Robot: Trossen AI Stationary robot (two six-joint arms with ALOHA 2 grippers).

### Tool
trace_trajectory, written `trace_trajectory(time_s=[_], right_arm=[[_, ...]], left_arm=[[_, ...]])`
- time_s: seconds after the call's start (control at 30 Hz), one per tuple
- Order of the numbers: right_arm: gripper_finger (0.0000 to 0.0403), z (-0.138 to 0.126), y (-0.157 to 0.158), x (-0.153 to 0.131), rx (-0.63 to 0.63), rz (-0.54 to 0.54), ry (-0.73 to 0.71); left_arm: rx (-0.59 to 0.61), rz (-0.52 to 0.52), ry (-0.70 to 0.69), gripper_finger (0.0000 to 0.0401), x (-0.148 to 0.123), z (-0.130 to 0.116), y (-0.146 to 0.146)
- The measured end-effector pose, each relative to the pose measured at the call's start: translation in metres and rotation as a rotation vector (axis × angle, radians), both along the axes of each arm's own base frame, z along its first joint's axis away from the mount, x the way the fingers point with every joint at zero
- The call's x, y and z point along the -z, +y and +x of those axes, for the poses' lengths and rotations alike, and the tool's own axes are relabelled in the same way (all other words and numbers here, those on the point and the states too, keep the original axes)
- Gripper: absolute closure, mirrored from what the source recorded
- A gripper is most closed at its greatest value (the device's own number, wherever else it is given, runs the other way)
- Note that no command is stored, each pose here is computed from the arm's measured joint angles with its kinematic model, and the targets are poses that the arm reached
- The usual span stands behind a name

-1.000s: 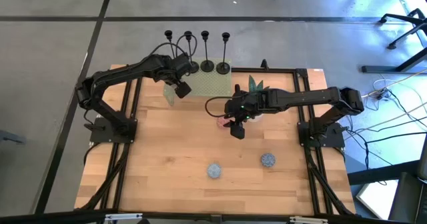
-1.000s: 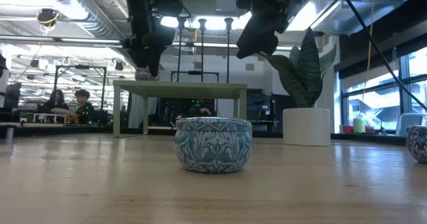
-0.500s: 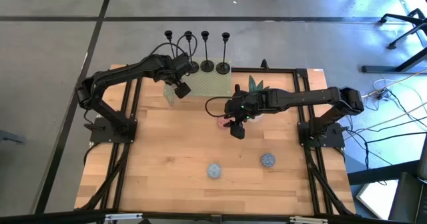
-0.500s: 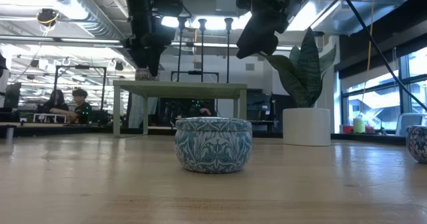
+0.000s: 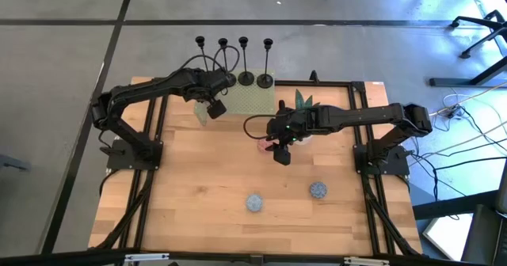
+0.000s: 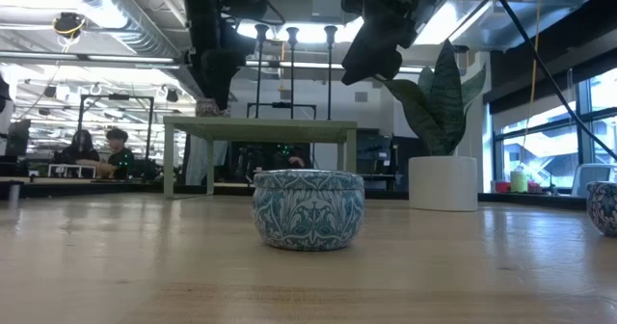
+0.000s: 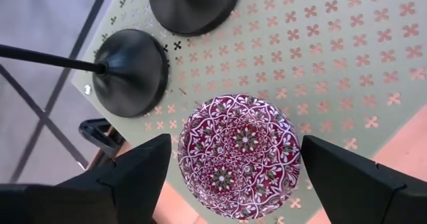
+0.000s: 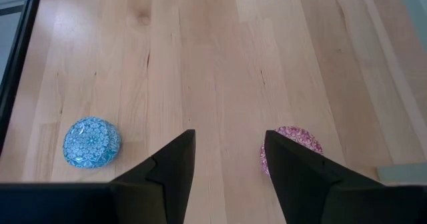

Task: Pick & Place candle stick holders
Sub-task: Put the purple scented candle on the shelf, then put the light blue scented candle on the shelf

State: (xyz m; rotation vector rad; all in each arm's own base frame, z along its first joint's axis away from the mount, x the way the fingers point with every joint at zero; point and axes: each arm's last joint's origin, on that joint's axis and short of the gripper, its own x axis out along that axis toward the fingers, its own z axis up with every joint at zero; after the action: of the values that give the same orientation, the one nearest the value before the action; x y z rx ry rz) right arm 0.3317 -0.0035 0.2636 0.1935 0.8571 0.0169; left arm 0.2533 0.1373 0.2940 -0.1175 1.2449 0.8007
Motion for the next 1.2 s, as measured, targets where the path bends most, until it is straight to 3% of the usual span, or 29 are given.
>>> trace_trajectory(time_s=[0.33,0.53,0.7,0.8,1.0,1.2], right_arm=[[0.022,0.0,0.0,0.0,0.0,0.0,0.0],[0.022,0.0,0.0,0.0,-0.006,-0.005,0.0],[0.022,0.0,0.002,0.0,-0.051,-0.082,-0.006],[0.0219,0.0,0.004,0.0,-0.05,-0.165,-0.002],[0.0219,-0.002,0.011,0.002,-0.099,-0.187,0.025],[0.0219,-0.003,0.017,0.002,-0.119,-0.186,0.024]], left_arm=[[0.019,0.026,-0.015,0.0067,-0.013,0.002,0.001],[0.041,0.041,-0.053,0.0067,-0.039,0.003,-0.003],[0.078,0.023,-0.099,0.0067,-0.063,0.004,-0.016],[0.094,-0.015,-0.194,0.0067,-0.075,0.002,-0.032],[0.171,0.019,-0.299,0.0067,-0.094,-0.012,-0.081],[0.223,0.064,-0.373,0.0067,-0.085,-0.031,-0.137]])
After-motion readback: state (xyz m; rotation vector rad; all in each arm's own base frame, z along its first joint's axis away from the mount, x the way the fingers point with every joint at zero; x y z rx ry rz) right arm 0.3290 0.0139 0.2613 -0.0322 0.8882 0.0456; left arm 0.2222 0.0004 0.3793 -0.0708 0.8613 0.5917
